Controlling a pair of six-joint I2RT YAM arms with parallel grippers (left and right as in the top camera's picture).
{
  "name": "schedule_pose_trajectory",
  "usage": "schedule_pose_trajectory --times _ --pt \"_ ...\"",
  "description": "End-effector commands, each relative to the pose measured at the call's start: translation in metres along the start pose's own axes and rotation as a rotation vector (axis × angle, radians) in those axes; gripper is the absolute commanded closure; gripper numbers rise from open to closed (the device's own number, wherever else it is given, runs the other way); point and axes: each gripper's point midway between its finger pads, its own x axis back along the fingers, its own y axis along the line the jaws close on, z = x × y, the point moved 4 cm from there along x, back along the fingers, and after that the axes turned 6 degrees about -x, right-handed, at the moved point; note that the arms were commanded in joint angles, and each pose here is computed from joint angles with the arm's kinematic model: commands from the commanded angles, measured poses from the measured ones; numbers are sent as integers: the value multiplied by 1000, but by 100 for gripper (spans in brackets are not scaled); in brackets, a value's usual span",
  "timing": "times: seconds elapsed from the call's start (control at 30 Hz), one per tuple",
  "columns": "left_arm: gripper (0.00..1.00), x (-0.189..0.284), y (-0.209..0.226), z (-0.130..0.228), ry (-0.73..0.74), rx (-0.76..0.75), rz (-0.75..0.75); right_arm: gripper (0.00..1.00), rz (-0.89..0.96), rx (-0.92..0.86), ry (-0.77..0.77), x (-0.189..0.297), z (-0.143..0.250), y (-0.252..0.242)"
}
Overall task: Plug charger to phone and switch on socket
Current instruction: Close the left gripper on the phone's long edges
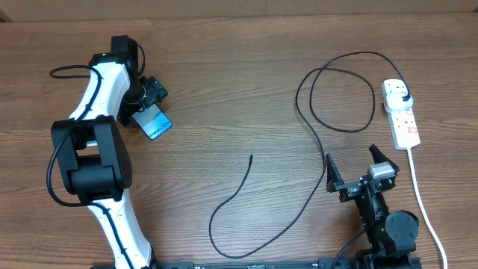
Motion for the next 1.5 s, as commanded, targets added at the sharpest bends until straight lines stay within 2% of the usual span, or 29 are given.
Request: schedule_pose_trajectory --times 0.0,1.47 --pt "0 -10 1 3 11 14 -28 0 -11 6 -4 0 2 2" --pt "1 -36 7 20 44 22 -24 0 -11 6 -4 0 2 2"
